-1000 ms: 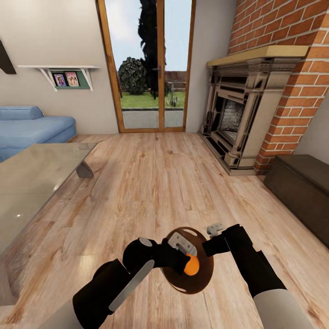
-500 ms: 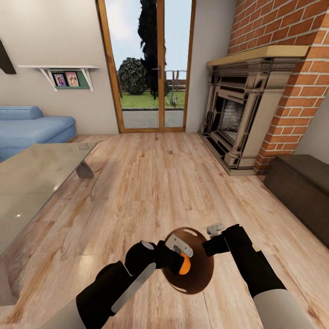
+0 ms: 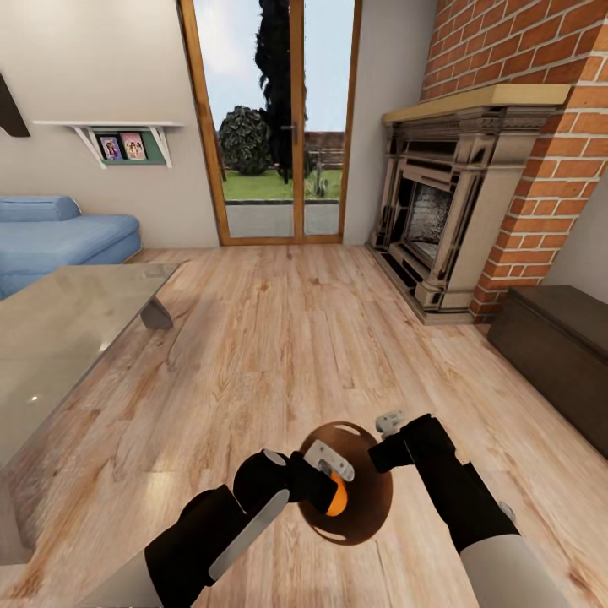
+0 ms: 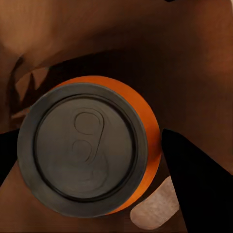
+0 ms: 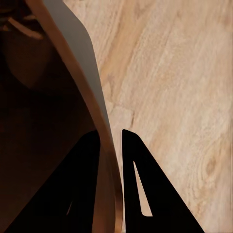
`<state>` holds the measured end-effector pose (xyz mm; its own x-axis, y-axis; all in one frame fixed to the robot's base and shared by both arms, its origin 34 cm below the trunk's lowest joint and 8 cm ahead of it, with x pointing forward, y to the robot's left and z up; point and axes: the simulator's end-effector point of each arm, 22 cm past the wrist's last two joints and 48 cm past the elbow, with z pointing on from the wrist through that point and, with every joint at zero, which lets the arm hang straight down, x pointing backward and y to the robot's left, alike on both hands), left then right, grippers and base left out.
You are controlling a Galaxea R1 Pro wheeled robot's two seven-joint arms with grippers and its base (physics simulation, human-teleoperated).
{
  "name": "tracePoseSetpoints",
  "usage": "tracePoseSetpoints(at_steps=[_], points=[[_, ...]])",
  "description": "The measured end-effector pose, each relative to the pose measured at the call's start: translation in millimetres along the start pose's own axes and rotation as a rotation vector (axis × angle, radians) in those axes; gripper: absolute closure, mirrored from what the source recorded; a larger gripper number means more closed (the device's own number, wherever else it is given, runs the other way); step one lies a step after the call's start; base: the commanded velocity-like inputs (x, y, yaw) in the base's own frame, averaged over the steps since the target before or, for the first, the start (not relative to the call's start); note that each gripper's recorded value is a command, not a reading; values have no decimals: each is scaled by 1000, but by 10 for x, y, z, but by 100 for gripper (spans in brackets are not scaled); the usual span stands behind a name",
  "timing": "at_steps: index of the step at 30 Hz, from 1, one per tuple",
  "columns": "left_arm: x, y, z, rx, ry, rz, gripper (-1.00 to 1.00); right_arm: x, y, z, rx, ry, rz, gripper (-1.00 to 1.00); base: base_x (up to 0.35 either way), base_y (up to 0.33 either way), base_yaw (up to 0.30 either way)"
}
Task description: Put the three can of soda from the living room inside the tash can in the kitchen.
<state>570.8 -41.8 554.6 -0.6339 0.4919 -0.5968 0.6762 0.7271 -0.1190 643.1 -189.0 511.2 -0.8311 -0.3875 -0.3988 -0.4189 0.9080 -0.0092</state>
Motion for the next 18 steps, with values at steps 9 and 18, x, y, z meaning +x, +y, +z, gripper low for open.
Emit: tracePoseSetpoints(at_steps=[9, 18], points=[[15, 70, 13, -28, 1, 12, 100, -92, 424, -19, -135, -16, 18, 100, 0, 0, 0], [5, 70, 14, -28, -3, 12, 100, -106, 486, -10, -130, -13, -9, 100, 0, 0, 0]])
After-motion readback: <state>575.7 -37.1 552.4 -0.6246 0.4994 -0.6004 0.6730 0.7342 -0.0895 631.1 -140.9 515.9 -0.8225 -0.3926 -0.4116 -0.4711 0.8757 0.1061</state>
